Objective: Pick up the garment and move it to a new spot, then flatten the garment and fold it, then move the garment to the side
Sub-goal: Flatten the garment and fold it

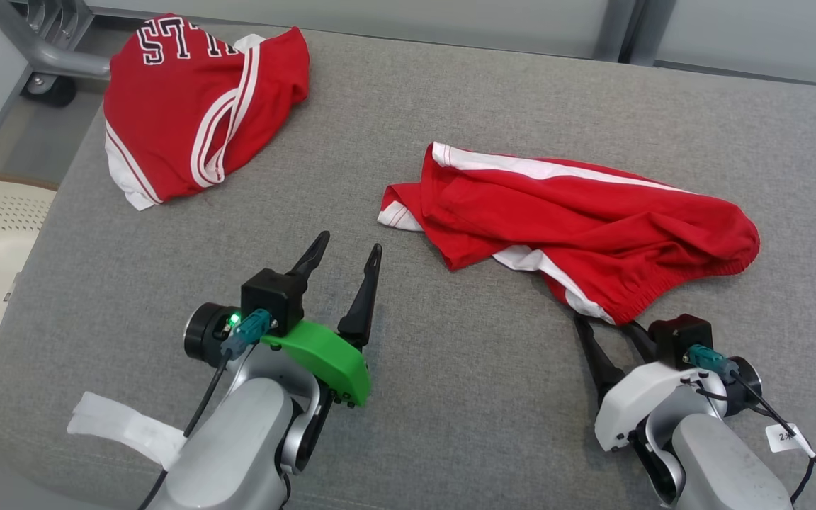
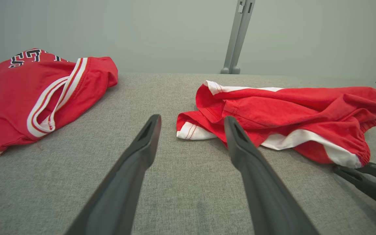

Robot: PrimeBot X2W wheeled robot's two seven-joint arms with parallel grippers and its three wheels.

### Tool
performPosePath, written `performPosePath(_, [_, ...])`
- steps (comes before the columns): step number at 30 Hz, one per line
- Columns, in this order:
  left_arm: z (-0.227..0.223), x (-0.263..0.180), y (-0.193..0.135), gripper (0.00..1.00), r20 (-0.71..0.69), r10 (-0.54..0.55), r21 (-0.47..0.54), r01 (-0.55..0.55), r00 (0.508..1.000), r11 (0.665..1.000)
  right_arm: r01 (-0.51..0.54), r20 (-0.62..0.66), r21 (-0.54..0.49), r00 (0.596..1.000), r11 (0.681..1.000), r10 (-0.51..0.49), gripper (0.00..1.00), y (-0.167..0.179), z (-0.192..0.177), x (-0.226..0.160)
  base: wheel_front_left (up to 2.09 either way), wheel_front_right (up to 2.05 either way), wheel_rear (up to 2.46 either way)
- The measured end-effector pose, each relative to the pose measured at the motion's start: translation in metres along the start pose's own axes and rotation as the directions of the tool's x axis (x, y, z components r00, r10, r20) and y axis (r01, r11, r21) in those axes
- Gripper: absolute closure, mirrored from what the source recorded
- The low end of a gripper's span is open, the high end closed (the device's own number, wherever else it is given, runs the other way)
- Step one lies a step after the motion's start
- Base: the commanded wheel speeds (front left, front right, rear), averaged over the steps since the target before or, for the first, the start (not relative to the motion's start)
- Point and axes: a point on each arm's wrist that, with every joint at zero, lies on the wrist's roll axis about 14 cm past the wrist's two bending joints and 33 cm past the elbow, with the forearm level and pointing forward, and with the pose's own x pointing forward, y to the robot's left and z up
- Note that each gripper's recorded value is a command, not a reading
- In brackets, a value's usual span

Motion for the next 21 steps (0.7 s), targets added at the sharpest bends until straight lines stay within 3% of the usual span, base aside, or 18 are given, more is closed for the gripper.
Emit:
performPosePath(3, [-0.003,-0.001,0.001,0.0,-0.007,0.0,0.003,0.0,1.0,1.0,0.007,0.009,0.008,1.0,1.0,-0.007,0.3,0.0,0.002,-0.002,0.0,0.0,0.0])
performPosePath(4, [-0.004,-0.001,0.001,0.0,-0.008,0.001,0.001,-0.001,1.0,1.0,0.009,0.016,0.01,1.0,1.0,-0.009,0.38,-0.001,0.004,-0.002,0.0,0.0,0.0])
performPosePath(5, [-0.004,-0.001,0.001,0.0,-0.008,0.001,-0.001,-0.001,1.0,1.0,0.012,0.029,0.01,1.0,1.0,-0.012,0.51,-0.001,0.008,-0.002,0.0,0.0,0.0])
performPosePath(7, [-0.004,0.0,0.0,0.0,-0.006,-0.001,-0.001,0.001,1.0,1.0,0.011,0.061,0.009,0.998,1.0,-0.012,0.66,-0.001,0.018,-0.002,0.0,0.0,0.0])
performPosePath(8, [-0.005,0.0,0.0,0.0,-0.004,-0.003,-0.002,0.003,1.0,1.0,0.012,0.073,0.01,0.997,1.0,-0.013,0.79,-0.001,0.021,-0.003,0.0,0.0,0.0])
performPosePath(9, [-0.004,0.001,0.0,0.0,-0.003,-0.004,-0.004,0.004,1.0,1.0,0.014,0.083,0.012,0.996,1.0,-0.015,0.98,-0.001,0.024,-0.003,0.0,0.0,0.0])
performPosePath(16, [-0.003,0.006,-0.005,0.0,0.003,-0.018,-0.007,0.018,1.0,1.0,0.031,0.162,0.018,0.986,0.999,-0.033,1.0,-0.007,0.049,-0.006,0.0,0.0,0.0])
performPosePath(21, [-0.006,0.005,0.0,0.0,0.0,-0.001,-0.015,0.001,1.0,1.0,0.035,0.315,0.01,0.948,0.999,-0.036,1.0,-0.012,0.103,-0.007,0.0,0.0,0.0])
